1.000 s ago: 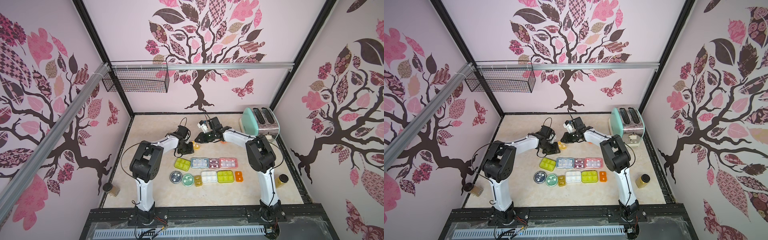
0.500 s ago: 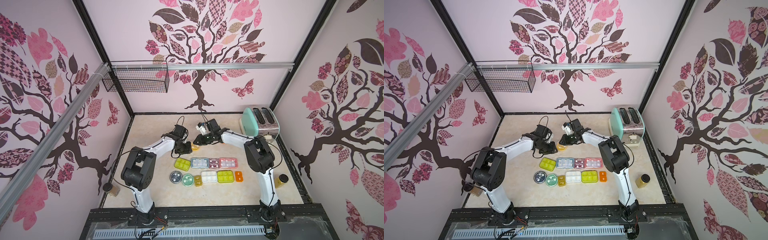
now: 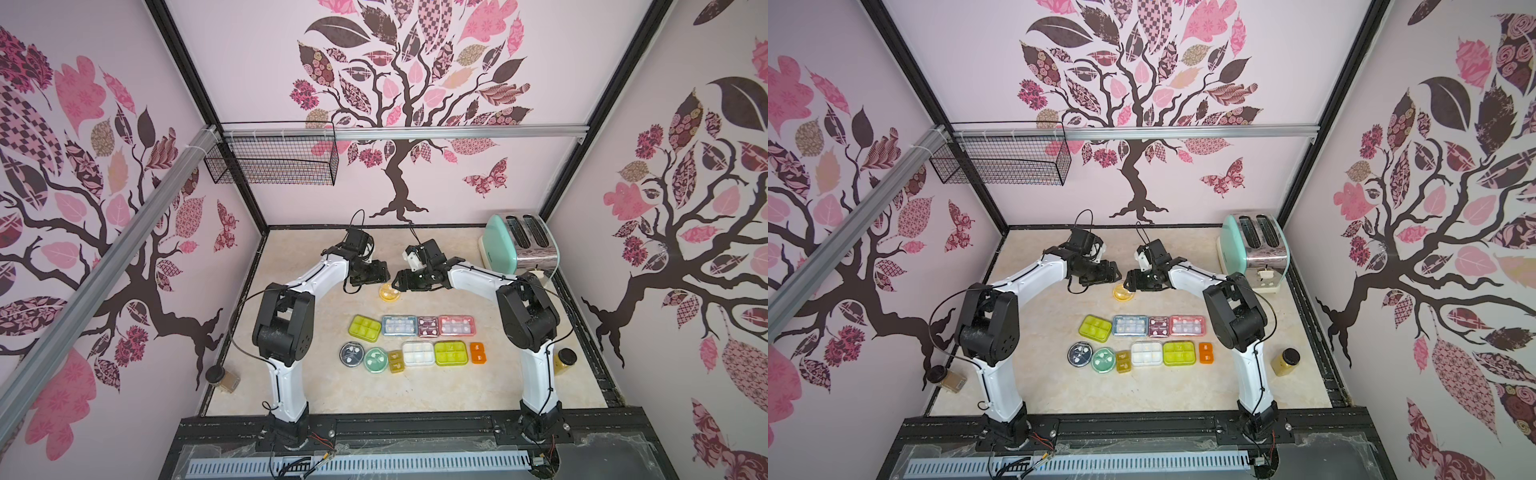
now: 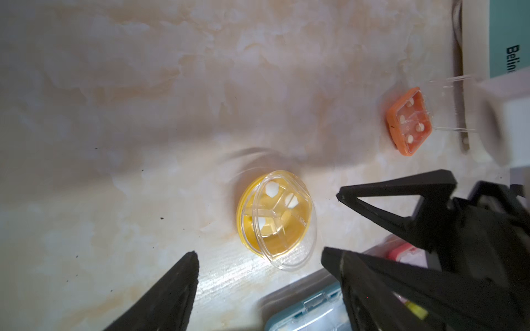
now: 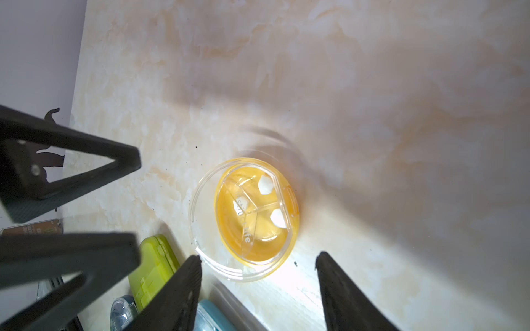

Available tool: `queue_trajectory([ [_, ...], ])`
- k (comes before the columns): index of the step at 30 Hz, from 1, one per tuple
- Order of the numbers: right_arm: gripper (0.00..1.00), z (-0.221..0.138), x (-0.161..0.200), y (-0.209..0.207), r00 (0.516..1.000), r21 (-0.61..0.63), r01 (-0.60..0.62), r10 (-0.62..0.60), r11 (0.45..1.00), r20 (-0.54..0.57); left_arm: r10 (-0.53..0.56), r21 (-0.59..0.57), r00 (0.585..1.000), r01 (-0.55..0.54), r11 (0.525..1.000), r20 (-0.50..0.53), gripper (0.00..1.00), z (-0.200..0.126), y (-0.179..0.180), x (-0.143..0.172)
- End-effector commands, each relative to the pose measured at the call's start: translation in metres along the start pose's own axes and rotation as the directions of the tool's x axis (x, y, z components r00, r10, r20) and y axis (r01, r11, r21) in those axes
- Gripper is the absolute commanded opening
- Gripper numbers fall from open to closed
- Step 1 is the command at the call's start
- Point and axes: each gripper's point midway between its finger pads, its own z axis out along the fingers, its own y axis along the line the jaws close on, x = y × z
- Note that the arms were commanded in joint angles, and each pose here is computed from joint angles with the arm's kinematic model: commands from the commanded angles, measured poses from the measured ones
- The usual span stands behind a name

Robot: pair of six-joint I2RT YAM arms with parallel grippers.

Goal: Close pillboxes
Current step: Close the lid on the pillbox.

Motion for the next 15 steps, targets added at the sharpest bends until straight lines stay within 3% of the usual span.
queue_trajectory([
  [1, 0.68, 0.003, 0.004, -0.008, 1.0, 0.036, -0.011, 0.011, 0.999, -0.007, -0.005, -0.008, 0.999, 0.005, 1.0, -0.044, 0.77, 0.015, 0.011, 0.004],
  [15, 0.65, 0.018, 0.017, -0.007, 0.999, 0.036, -0.004, 0.006, 0.999, -0.041, -0.033, -0.006, 0.995, 0.033, 0.999, -0.092, 0.56, 0.04, 0.021, 0.022],
])
